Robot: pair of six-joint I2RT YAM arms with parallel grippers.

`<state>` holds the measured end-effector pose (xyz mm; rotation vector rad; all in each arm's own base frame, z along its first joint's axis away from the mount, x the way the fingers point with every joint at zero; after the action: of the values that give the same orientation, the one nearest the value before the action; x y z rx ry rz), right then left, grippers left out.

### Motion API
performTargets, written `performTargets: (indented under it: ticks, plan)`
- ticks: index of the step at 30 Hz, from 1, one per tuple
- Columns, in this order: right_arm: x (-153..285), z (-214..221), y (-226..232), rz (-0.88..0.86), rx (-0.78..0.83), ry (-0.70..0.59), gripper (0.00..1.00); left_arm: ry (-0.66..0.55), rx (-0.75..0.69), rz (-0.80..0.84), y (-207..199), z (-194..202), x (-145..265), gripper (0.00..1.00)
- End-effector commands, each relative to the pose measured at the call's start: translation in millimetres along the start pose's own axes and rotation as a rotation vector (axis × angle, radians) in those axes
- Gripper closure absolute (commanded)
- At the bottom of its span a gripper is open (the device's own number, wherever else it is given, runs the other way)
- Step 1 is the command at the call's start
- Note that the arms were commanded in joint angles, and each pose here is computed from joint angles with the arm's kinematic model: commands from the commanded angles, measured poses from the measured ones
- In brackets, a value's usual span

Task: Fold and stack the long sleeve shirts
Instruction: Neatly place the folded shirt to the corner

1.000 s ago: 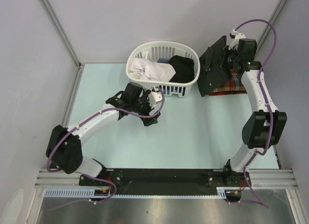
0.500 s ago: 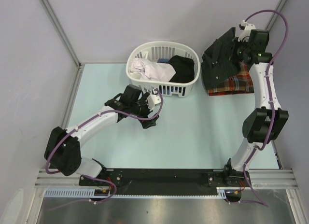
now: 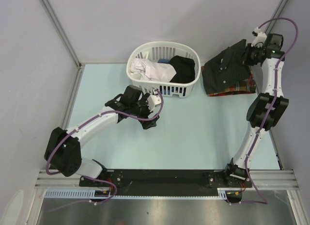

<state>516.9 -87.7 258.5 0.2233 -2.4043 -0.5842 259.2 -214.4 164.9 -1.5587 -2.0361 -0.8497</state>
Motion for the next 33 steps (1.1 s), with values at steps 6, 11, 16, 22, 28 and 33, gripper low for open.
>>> performTargets:
  ticks: [6,11,16,22,28,33]
  plan:
    - [12,-25,-35,-0.111,0.182,-0.048,1.0,0.0,0.007,-0.005,0,0,6,0.01]
    - [-7,-15,-67,-0.117,0.197,-0.047,0.96,0.014,0.02,-0.003,0,1,9,0.01]
    - [-12,-44,-104,0.04,0.261,-0.171,0.39,0.035,0.058,-0.036,0,5,18,0.01]
    - [37,-99,-100,0.185,0.404,-0.339,0.0,-0.003,0.234,-0.051,17,9,46,0.01]
    - [100,-127,-46,0.18,0.448,-0.456,0.0,-0.055,0.369,-0.147,42,9,87,0.01]
    - [112,-101,11,0.115,0.405,-0.36,0.0,-0.045,0.449,-0.223,64,6,123,0.0]
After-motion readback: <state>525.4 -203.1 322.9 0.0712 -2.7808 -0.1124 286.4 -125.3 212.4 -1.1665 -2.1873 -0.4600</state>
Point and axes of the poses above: each gripper's point midway between its finger pads, its own x axis back along the fingers, its own y axis along the line the jaws close on, z = x × y, the point moved 5 cm from there along x, back along the fingers, and after that the axes turned 15 degrees about -x, right-handed, at the moved point
